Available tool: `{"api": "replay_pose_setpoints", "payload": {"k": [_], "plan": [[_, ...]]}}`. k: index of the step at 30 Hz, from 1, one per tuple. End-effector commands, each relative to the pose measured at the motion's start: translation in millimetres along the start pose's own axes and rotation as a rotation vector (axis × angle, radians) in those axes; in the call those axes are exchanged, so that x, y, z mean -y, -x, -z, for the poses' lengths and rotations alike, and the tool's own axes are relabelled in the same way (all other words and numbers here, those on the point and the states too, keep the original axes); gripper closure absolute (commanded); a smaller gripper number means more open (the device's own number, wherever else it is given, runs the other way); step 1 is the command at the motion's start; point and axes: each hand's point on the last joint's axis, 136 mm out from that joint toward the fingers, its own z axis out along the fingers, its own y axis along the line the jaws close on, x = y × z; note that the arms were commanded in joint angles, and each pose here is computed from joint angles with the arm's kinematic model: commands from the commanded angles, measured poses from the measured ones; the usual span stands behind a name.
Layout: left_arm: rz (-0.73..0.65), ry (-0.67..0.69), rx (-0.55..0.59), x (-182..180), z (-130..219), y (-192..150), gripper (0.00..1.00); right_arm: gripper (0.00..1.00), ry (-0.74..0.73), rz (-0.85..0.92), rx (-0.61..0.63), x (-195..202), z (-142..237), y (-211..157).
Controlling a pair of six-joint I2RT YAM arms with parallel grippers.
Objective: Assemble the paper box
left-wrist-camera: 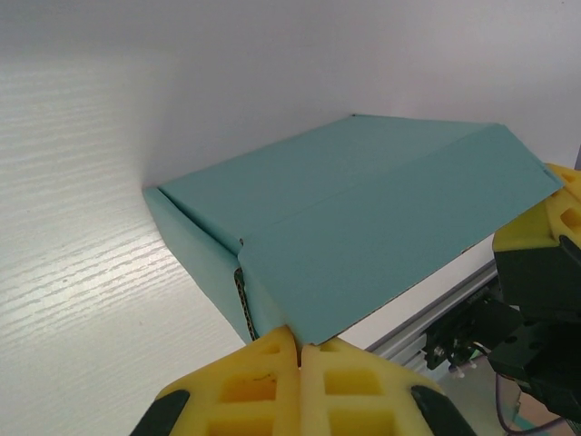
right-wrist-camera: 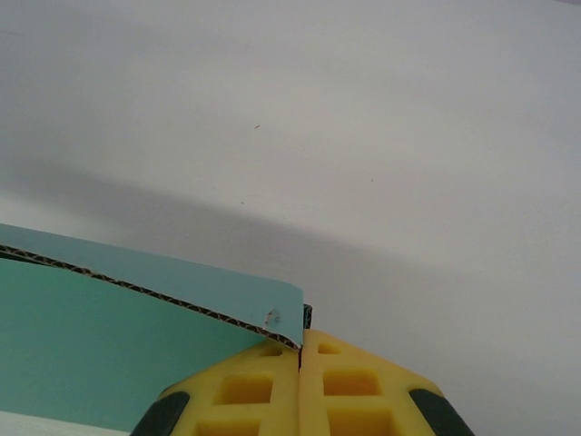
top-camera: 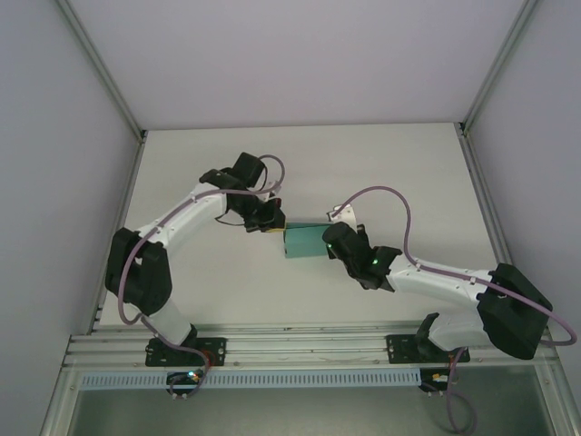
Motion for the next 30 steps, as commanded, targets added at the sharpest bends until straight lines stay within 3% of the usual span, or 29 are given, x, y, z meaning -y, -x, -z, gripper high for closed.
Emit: {"api": "replay_pose_setpoints", "payload": {"k": [1, 11, 15, 21, 25, 28, 30], "plan": [[0.021, 0.013, -0.07, -2, -5, -11, 1.0, 1.0, 0.049, 0.093, -0.117, -12, -1, -34], [-0.067, 0.172, -0.012, -37, -31, -21, 1.0, 1.0, 0.161, 0.064, -0.048, -20, 4, -45], [-0.086, 0.191, -0.007, -43, -37, -27, 1.0, 0.94, 0.227, 0.077, -0.027, -22, 10, -56], [-0.112, 0.231, -0.002, -48, -41, -29, 1.0, 0.69, 0.276, 0.061, 0.006, -23, 24, -43], [-0.126, 0.232, 0.001, -46, -42, -29, 1.0, 0.41, 0.268, 0.005, 0.047, -12, 33, -19], [-0.128, 0.23, -0.002, -46, -43, -28, 1.0, 0.28, 0.308, -0.036, 0.074, -9, 40, -4], [-0.137, 0.227, -0.005, -45, -43, -29, 1.0, 0.26, 0.332, -0.064, 0.079, -6, 42, 5]]}}
